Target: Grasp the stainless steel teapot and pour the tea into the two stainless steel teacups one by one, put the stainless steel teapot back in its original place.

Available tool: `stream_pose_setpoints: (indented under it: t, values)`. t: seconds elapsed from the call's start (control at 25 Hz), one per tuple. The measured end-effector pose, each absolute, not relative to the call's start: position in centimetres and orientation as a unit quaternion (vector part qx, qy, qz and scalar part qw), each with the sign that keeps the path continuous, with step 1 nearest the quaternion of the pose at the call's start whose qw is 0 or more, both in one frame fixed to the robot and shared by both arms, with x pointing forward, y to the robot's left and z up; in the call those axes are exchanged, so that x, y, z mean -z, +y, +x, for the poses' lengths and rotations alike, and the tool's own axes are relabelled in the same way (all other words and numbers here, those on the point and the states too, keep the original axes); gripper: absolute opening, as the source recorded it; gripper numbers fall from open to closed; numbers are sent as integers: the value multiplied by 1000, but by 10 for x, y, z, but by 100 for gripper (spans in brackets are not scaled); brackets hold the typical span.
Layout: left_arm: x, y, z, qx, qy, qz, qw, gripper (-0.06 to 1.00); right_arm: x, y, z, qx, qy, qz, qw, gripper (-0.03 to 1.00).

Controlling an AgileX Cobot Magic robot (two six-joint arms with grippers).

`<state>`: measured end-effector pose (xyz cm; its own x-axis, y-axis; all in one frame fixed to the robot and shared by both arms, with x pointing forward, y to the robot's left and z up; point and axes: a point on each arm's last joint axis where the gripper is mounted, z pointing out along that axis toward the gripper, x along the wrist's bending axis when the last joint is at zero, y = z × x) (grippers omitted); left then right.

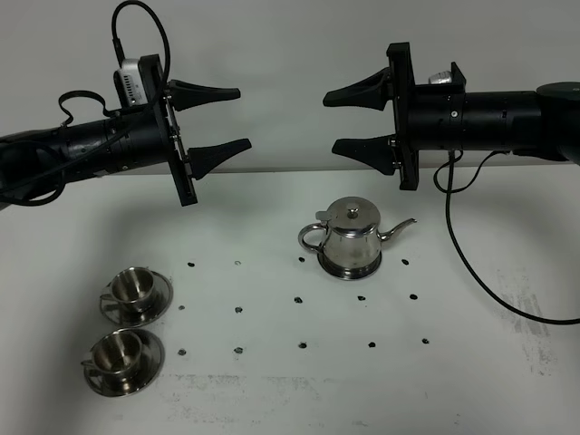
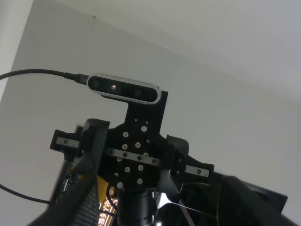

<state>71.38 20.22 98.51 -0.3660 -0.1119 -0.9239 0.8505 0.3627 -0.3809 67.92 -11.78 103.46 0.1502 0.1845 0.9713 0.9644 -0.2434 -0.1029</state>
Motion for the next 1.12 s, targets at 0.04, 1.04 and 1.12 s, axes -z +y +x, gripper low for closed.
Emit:
stream_pose_setpoints:
  t: [0.04,1.04,1.12]
  values:
    - [-985,202,714,491,665,278,490,54,-1035,-118,679,469,-453,-634,416,55]
    - [-991,269,707,376,696,369,488,54,-1034,-147,686,518,-533,-578,337,52]
    - [-1005,288,701,339,703,395,485,54,-1039,-163,688,527,-538,-573,323,51]
